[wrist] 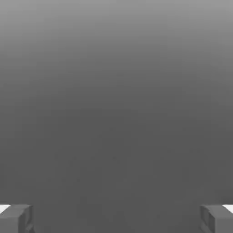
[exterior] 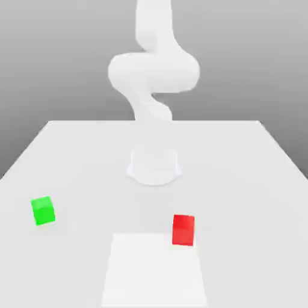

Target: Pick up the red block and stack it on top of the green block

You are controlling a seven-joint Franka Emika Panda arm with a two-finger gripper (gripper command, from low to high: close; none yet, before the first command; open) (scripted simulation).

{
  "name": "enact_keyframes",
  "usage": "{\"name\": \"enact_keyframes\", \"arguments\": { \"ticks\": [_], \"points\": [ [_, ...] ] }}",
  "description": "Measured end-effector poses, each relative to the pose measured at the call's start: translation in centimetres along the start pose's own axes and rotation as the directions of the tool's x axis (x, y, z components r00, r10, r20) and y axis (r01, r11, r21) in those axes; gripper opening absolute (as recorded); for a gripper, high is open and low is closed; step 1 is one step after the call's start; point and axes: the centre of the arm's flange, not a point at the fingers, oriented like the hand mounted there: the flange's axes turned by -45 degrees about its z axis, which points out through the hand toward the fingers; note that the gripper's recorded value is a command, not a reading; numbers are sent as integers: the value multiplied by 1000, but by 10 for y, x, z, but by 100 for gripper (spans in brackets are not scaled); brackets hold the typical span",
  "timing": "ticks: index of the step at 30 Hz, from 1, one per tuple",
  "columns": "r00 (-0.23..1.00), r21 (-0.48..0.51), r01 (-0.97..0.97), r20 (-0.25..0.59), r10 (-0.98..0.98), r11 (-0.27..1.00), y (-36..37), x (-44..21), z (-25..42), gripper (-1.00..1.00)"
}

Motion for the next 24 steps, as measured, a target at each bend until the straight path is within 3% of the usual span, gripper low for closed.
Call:
{"name": "enact_keyframes", "arguments": {
  "ticks": [8, 16, 19, 23, 24],
  "points": [
    [952, 9, -71, 298, 65, 997, -23, -104, 176, 0],
    [806, -77, -72, 582, 103, 994, -44, -287, 287, 0],
    [759, -103, -62, 641, 114, 993, -45, -346, 322, 0],
    [749, -107, -61, 652, 116, 992, -45, -377, 346, 0],
    [749, -108, -61, 652, 117, 992, -44, -383, 351, -100]
  ]
}}
